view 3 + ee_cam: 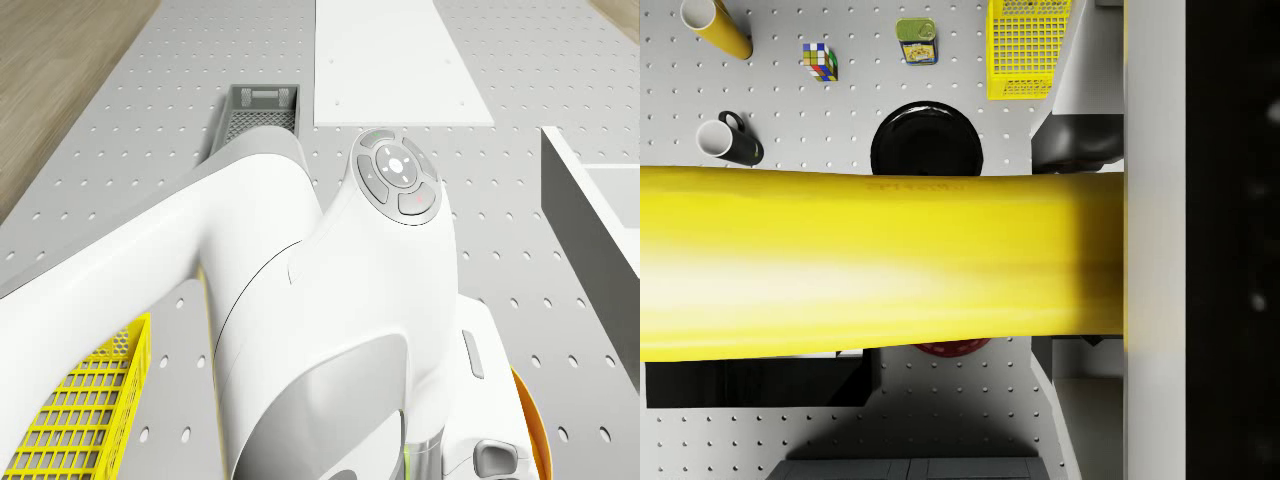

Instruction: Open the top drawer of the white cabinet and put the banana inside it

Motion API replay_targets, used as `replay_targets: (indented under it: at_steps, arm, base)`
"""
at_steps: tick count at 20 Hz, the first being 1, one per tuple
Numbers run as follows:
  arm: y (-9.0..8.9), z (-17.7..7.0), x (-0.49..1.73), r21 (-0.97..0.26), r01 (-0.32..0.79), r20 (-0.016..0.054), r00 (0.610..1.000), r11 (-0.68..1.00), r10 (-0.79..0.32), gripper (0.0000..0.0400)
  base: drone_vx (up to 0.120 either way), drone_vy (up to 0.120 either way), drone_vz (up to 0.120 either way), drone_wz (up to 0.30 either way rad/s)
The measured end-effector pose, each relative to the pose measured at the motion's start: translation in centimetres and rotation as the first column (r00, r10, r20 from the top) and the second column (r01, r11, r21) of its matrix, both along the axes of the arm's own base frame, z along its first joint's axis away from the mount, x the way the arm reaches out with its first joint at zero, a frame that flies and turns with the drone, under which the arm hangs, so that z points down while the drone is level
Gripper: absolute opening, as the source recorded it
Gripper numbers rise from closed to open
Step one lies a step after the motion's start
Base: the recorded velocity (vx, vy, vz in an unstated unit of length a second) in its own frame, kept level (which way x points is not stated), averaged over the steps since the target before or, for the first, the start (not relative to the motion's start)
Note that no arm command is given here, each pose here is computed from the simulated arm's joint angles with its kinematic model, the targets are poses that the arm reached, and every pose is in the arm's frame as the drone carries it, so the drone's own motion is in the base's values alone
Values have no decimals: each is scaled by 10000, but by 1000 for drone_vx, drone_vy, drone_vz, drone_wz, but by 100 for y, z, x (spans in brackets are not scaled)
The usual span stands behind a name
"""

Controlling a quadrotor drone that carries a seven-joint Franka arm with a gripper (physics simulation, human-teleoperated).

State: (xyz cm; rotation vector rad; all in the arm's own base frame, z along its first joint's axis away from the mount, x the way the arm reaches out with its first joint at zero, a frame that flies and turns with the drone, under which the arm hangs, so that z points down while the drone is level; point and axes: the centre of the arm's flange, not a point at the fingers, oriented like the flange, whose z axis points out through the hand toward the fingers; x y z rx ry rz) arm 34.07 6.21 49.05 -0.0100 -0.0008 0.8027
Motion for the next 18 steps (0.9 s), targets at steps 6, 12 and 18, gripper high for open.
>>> replay_targets:
  at_steps: [6, 12, 18]
  arm:
    - [0, 0, 0, 0, 0, 0, 10000, 10000, 0, 200]
    - [0, 0, 0, 0, 0, 0, 10000, 10000, 0, 200]
    - [0, 0, 0, 0, 0, 0, 10000, 10000, 0, 200]
  base:
    - [-120, 0, 120, 0]
    - [-120, 0, 120, 0]
    - [-120, -87, 120, 0]
